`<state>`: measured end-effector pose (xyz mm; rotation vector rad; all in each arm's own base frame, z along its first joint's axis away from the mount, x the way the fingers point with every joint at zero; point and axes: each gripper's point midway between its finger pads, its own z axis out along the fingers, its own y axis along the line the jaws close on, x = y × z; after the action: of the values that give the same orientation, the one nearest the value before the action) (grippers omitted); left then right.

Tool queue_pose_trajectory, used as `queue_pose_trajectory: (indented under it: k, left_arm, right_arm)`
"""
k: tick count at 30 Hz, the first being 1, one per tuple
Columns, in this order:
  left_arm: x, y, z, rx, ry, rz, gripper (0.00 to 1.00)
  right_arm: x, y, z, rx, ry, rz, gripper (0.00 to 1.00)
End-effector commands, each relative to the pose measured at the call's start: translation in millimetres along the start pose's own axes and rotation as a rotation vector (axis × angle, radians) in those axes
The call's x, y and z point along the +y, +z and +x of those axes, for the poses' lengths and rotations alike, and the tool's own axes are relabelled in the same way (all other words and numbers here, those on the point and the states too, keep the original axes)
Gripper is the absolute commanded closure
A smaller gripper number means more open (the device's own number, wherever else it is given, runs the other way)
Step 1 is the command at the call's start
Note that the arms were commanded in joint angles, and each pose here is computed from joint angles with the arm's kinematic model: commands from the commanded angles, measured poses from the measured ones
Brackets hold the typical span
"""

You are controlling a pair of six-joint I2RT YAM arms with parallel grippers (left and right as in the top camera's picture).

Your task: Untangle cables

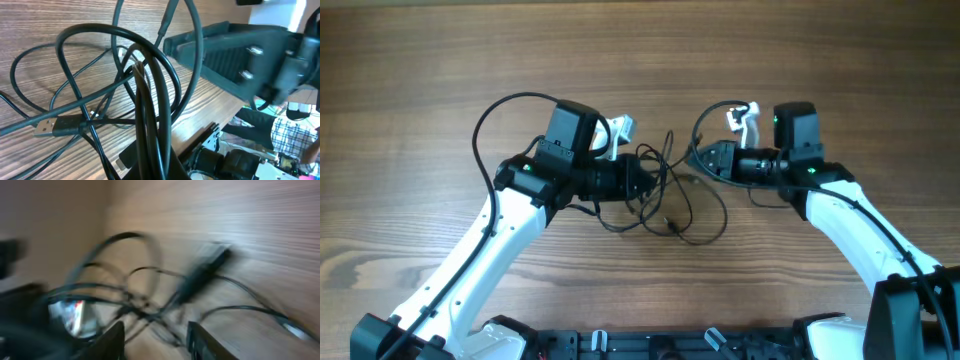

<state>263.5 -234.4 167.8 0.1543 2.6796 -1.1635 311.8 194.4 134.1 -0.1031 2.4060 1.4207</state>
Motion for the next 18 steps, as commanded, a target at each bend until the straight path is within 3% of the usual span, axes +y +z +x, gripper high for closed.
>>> queue_pose_trajectory:
  k: [1, 5, 10, 12, 14, 16, 18]
  left_arm:
    - [-11.1, 1.0, -4.7, -0.021, 0.019, 0.021, 0.96]
    - [-38.4, 12.5, 0.1, -0.022, 0.085, 0.074, 0.93]
    - [-25.3, 17.4, 5.1, -0.027, 0.078, -0.022, 0.93]
    - [-24.5, 17.4, 6.2, -0.023, 0.075, -0.025, 0.92]
    - [-24.4, 17.4, 6.3, -0.023, 0.075, -0.026, 0.92]
    - [-20.2, 17.3, 7.0, -0.023, 0.072, -0.047, 0.89]
    - [5.0, 14.4, 6.4, -0.046, 0.044, -0.179, 0.88]
  right_arm:
    - [34.2, -3.5, 12.6, 0.084, -0.069, -0.201, 0.48]
    - [39.7, 1.5, 17.5, 0.102, -0.086, -0.212, 0.49]
    - [51.1, 10.2, 22.0, 0.117, -0.14, -0.234, 0.52]
    - [51.9, 10.3, 19.9, 0.109, -0.153, -0.235, 0.65]
    - [45.1, 12.1, 16.5, 0.09, -0.148, -0.193, 0.91]
    - [29.7, 14.6, 14.6, 0.071, -0.114, -0.109, 0.96]
    - [-16.1, 13.9, 14.4, 0.029, 0.031, 0.139, 0.95]
